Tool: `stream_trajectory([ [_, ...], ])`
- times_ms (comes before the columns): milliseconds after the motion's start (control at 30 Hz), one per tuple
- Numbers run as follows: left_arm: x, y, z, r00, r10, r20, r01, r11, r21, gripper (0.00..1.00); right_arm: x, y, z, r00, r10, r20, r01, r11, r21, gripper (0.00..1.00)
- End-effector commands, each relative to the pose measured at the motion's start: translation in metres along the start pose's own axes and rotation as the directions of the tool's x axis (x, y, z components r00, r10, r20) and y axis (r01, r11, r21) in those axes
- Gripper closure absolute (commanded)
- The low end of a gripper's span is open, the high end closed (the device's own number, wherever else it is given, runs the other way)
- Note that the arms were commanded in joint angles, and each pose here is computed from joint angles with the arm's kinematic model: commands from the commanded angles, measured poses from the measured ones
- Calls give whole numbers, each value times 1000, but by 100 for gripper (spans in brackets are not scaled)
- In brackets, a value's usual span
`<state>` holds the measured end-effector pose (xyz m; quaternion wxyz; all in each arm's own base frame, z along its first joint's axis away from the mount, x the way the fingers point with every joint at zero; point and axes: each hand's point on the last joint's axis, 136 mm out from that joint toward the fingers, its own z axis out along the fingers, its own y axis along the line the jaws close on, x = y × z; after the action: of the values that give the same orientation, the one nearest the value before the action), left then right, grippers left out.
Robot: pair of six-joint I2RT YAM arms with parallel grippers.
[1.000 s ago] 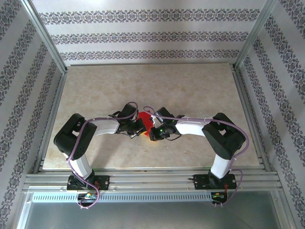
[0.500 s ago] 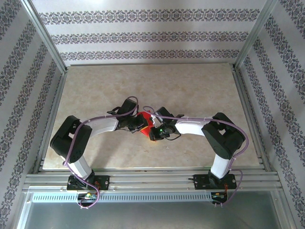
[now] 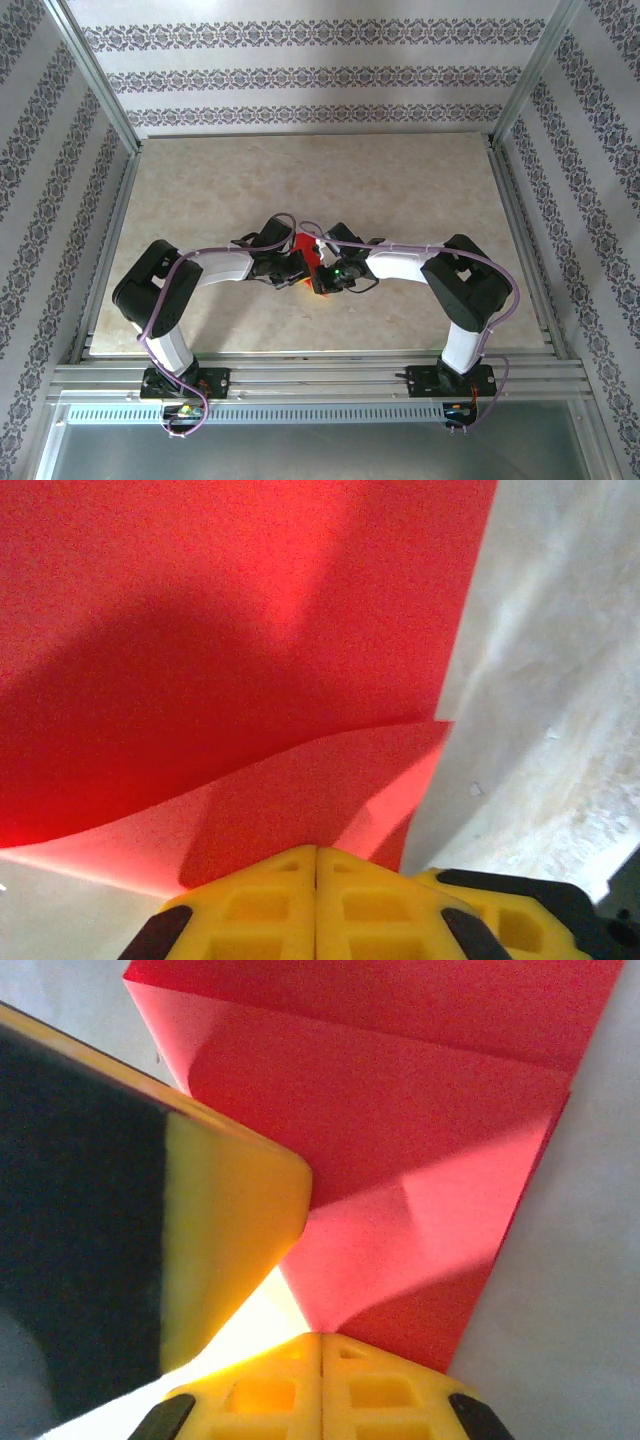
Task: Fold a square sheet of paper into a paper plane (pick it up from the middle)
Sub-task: Third fold the triangle at the center of the table.
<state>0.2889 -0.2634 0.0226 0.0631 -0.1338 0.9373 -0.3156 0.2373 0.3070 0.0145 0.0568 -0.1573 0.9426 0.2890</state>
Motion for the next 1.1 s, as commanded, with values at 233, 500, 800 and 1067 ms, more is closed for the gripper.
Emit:
stream_trajectory([
  [233,-9,35,1,999,44,30,-40,993,-114,93,29,-27,13,992,52,-114,-40,994,105,93],
  [500,-25,55,-10,997,62,43,-56,991,-117,91,40,-38,11,986,58,-154,-34,987,158,93],
  [800,-62,82,-39,988,88,130,-66,984,-165,86,41,-40,13,984,73,-165,-46,985,164,92],
  [1067,-73,39,-85,978,54,202,-35,995,-95,86,39,-39,12,983,79,-167,-50,984,169,92],
])
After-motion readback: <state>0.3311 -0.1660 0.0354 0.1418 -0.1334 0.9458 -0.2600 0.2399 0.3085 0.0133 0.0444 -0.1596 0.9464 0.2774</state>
